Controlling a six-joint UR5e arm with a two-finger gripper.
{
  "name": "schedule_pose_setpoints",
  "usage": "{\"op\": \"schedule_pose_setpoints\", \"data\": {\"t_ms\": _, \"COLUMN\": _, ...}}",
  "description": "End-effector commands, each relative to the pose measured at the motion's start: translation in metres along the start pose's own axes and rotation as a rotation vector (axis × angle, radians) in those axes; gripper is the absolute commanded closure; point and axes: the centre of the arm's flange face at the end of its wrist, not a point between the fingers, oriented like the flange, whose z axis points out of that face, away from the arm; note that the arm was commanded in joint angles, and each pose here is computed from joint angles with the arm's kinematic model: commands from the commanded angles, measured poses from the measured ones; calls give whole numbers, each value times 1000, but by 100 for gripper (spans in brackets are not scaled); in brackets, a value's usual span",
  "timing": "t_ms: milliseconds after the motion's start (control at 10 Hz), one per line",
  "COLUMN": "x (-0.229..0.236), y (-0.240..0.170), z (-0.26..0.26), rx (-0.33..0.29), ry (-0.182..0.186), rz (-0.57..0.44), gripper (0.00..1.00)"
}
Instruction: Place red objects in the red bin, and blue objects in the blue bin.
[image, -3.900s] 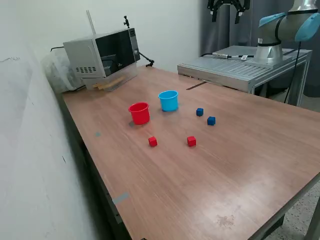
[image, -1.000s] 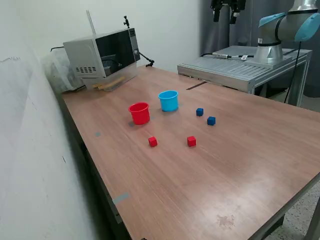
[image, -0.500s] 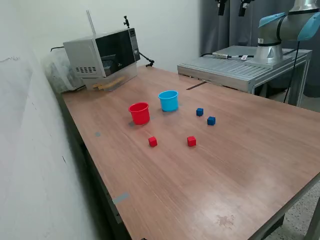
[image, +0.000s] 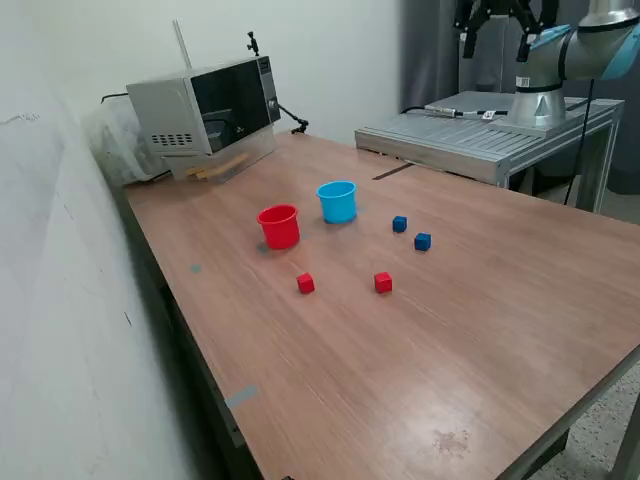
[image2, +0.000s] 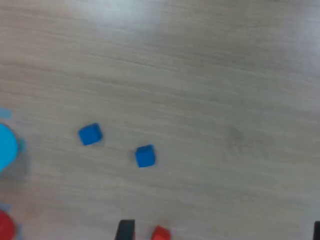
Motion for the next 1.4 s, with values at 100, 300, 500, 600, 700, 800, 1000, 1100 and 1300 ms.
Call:
{"op": "schedule_pose_setpoints", "data": {"t_ms": 100, "x": 25, "y": 9, "z": 90, "rx": 71, "ry": 78, "rz": -48, "gripper": 0}}
{"op": "schedule_pose_setpoints", "data": {"t_ms": 300, "x": 16, "y": 11, "z": 103, "rx": 69, "ry": 81, "rz": -38, "gripper": 0}}
{"op": "schedule_pose_setpoints", "data": {"t_ms": 500, "x": -11, "y": 19, "z": 144, "rx": 101, "ry": 76, "rz": 5, "gripper": 0}}
{"op": "schedule_pose_setpoints", "data": {"t_ms": 600, "x": -14, "y": 23, "z": 154, "rx": 103, "ry": 76, "rz": -8, "gripper": 0}}
{"op": "schedule_pose_setpoints", "data": {"t_ms": 700, "x": -12, "y": 25, "z": 159, "rx": 102, "ry": 101, "rz": -22, "gripper": 0}}
{"op": "schedule_pose_setpoints", "data": {"t_ms": 800, "x": -9, "y": 26, "z": 166, "rx": 111, "ry": 133, "rz": -39, "gripper": 0}}
{"op": "schedule_pose_setpoints", "data": {"t_ms": 1000, "x": -6, "y": 26, "z": 190, "rx": 151, "ry": 136, "rz": -60, "gripper": 0}}
{"op": "schedule_pose_setpoints", "data": {"t_ms": 1100, "x": -5, "y": 26, "z": 203, "rx": 173, "ry": 136, "rz": -60, "gripper": 0}}
{"op": "schedule_pose_setpoints", "data": {"t_ms": 1300, "x": -21, "y": 28, "z": 245, "rx": 235, "ry": 133, "rz": -31, "gripper": 0}}
